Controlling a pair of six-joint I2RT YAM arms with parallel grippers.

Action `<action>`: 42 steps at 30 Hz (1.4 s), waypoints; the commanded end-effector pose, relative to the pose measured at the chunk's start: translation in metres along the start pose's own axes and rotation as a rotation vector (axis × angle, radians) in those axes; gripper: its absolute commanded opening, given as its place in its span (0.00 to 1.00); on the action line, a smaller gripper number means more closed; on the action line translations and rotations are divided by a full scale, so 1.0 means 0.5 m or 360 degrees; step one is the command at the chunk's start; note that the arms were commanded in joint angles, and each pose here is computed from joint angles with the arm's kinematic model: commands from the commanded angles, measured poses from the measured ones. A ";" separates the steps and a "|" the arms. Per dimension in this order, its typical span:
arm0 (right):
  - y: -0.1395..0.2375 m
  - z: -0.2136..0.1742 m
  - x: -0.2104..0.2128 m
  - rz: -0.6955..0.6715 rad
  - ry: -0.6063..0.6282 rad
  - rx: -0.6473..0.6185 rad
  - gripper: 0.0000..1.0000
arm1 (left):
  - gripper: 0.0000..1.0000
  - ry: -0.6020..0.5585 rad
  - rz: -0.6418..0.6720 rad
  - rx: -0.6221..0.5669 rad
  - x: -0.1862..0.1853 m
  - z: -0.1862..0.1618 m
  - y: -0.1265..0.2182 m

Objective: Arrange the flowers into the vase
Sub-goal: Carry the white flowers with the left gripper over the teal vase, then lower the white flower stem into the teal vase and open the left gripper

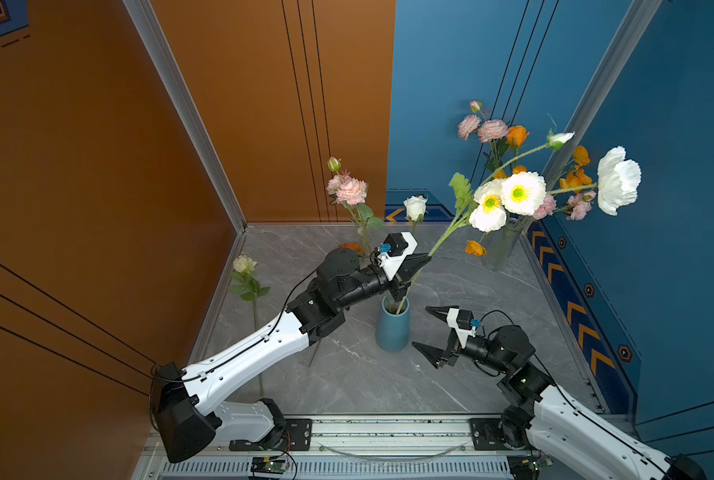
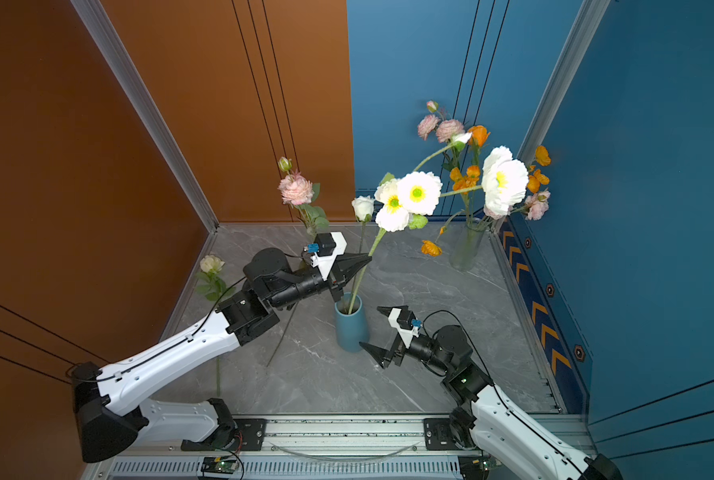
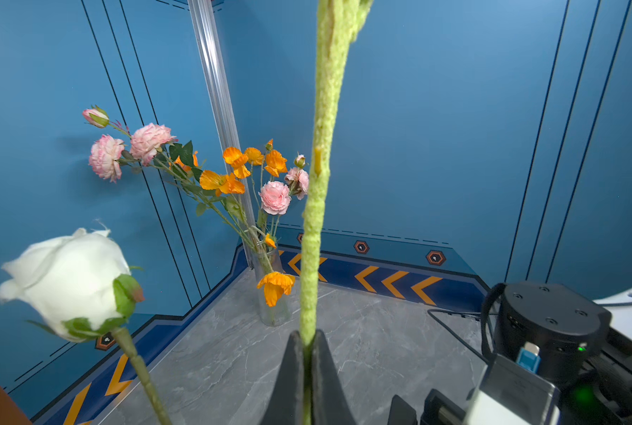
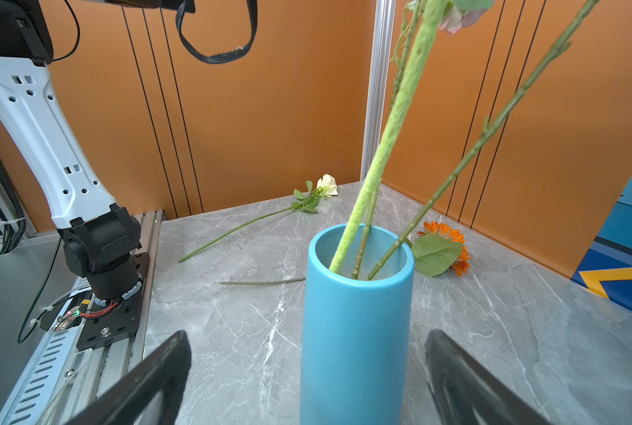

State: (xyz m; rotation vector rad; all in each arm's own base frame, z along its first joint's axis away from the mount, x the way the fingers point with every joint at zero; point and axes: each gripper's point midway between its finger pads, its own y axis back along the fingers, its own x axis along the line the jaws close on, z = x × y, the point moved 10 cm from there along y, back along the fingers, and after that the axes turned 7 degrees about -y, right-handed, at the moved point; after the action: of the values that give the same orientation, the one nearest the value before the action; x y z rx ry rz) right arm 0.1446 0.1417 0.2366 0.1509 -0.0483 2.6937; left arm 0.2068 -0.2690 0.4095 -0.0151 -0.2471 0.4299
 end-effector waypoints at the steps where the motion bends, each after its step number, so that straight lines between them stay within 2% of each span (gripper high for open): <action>1: 0.003 0.005 -0.001 -0.0013 0.0006 -0.0043 1.00 | 0.00 -0.0100 -0.0102 0.0079 -0.009 -0.034 0.007; 12: 0.002 0.002 -0.003 -0.0017 0.0005 -0.0033 1.00 | 0.00 -0.0179 -0.0184 0.0245 -0.009 -0.116 0.015; 29: 0.000 0.000 -0.004 -0.0013 0.0000 -0.0024 1.00 | 0.01 -0.0027 -0.0186 0.0487 -0.018 -0.233 0.027; 36: 0.000 0.000 -0.004 -0.0011 -0.0002 -0.0024 1.00 | 0.15 0.0001 -0.0157 0.0514 -0.020 -0.243 0.041; 42: 0.001 0.004 -0.001 0.0005 -0.0004 -0.0034 1.00 | 0.33 -0.0005 -0.0132 0.0504 -0.021 -0.239 0.058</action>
State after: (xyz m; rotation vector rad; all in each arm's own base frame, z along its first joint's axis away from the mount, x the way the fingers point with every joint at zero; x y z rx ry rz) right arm 0.1454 0.1423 0.2351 0.1614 -0.0404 2.6932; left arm 0.2169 -0.2503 0.2831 0.3220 -0.1759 0.3647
